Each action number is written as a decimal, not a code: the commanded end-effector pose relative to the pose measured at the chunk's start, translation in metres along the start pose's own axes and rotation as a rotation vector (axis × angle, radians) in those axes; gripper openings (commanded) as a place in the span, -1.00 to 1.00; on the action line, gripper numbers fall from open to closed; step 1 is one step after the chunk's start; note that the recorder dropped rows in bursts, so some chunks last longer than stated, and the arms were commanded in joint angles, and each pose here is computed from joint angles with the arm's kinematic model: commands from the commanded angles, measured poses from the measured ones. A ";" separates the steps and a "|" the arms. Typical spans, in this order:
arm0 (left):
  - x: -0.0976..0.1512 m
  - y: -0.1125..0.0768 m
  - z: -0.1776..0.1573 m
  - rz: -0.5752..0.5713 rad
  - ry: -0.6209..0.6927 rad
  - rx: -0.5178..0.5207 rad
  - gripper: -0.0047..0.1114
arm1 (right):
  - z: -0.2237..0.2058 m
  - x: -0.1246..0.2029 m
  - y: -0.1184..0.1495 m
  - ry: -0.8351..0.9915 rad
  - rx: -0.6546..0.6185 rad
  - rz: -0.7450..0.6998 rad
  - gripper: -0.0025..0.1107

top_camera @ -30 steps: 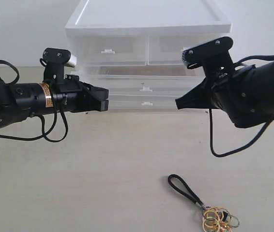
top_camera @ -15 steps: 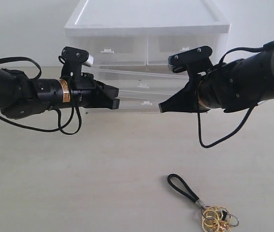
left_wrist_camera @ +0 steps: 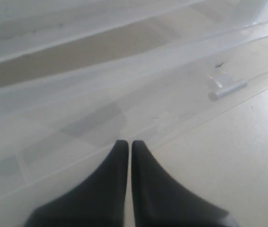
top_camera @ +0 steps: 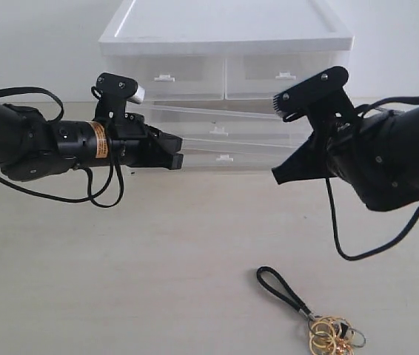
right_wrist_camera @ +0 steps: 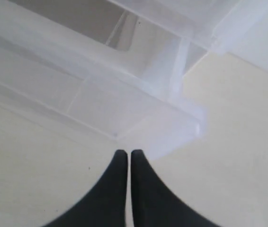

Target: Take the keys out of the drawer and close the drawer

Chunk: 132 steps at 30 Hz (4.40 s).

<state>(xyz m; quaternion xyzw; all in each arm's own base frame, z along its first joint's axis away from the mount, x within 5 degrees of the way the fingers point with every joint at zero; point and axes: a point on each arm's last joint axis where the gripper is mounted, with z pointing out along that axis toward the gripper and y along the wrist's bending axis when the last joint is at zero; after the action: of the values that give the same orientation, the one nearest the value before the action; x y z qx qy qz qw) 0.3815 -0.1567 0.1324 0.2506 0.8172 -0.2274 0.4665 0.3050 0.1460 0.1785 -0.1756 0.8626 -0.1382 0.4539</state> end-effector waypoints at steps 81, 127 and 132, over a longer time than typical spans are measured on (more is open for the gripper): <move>-0.032 -0.004 -0.017 -0.060 -0.058 -0.044 -0.85 | -0.041 0.001 -0.037 -0.070 0.005 0.230 -0.96; -0.078 -0.035 -0.052 -0.033 -0.108 -0.059 -0.85 | -0.059 -0.040 -0.014 -0.230 -0.311 -0.233 -0.96; -0.074 -0.029 -0.053 -0.070 -0.070 -0.118 -0.85 | -0.062 -0.044 -0.008 -0.254 -0.385 -0.257 -0.93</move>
<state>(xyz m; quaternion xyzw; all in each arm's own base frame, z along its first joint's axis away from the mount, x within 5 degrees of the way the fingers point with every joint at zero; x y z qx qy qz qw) 0.3615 -0.1649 0.2221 0.2014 0.8140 -0.2122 0.5018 0.2795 0.1597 0.2427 -0.3630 0.7918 -0.0152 0.4910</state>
